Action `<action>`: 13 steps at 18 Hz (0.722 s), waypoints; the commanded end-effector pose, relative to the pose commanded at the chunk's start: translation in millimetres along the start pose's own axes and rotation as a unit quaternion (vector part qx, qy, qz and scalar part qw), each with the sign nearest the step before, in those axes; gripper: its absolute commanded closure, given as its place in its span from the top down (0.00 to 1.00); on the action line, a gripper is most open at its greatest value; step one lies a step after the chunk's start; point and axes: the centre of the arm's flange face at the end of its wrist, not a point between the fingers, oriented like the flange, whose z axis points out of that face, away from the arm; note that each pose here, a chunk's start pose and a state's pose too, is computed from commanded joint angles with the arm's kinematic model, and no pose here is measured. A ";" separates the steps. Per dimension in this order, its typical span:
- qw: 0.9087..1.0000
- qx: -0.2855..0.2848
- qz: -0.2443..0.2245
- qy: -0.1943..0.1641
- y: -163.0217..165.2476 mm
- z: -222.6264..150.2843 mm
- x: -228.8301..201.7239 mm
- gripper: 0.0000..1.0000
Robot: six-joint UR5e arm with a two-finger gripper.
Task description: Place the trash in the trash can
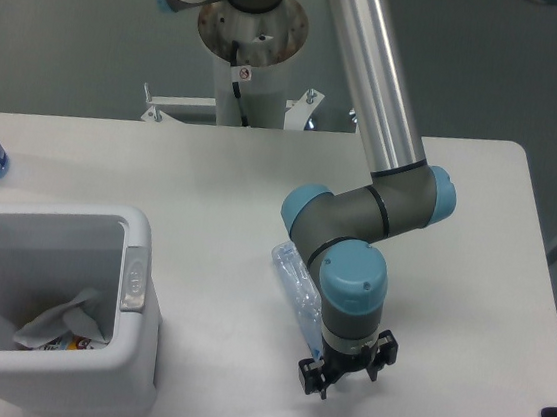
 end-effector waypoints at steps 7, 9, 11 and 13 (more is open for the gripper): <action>1.000 -0.001 0.003 0.000 0.9 -1.8 0.0 0.70; 1.000 -0.002 0.004 0.000 1.8 -2.8 -0.1 0.70; 1.000 -0.002 0.004 -0.001 2.2 -2.4 -0.2 0.70; 1.000 -0.006 0.005 -0.006 5.6 0.8 -1.0 0.70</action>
